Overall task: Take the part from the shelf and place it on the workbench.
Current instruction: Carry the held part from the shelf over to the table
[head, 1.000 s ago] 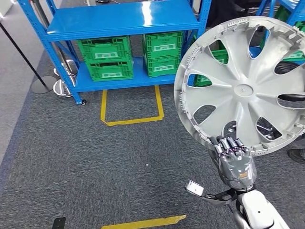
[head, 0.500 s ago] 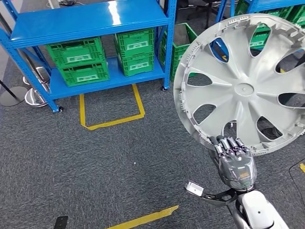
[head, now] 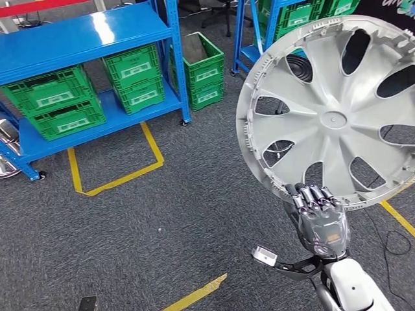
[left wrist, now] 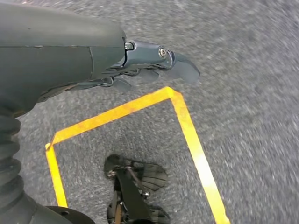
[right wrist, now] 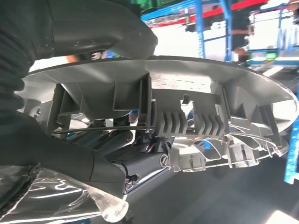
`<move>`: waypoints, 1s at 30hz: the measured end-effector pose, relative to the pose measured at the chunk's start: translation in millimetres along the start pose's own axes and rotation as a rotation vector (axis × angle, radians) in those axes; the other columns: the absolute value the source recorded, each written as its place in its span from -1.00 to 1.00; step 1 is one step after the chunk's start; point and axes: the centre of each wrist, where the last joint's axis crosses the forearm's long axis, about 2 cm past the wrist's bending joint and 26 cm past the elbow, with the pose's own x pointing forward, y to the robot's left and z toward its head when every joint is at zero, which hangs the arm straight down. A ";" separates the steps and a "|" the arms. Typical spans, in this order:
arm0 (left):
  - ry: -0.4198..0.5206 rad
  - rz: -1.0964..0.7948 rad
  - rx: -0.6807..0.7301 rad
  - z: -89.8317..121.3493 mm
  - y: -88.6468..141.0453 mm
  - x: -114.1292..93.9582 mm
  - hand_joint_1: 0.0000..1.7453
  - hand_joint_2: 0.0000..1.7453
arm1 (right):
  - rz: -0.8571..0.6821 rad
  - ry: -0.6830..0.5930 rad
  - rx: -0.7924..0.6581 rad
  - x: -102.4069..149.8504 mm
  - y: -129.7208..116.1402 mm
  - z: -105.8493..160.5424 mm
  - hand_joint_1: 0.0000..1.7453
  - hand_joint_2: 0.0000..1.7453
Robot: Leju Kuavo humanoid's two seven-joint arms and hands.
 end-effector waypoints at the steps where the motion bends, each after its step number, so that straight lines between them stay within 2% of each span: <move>1: 0.001 -0.003 -0.002 0.1 -1.2 0.2 -1.00 1.00 | 0.000 0.007 -0.004 -0.5 -1.5 1.3 1.00 1.00; 6: 0.007 -0.013 -0.016 1.6 -9.7 1.3 -1.00 1.00 | 0.009 0.027 -0.014 -4.2 -8.2 10.0 1.00 1.00; 30: -0.004 -0.045 -0.032 1.7 -14.4 3.6 -1.00 1.00 | 0.012 0.050 -0.002 -1.9 -13.8 24.8 1.00 1.00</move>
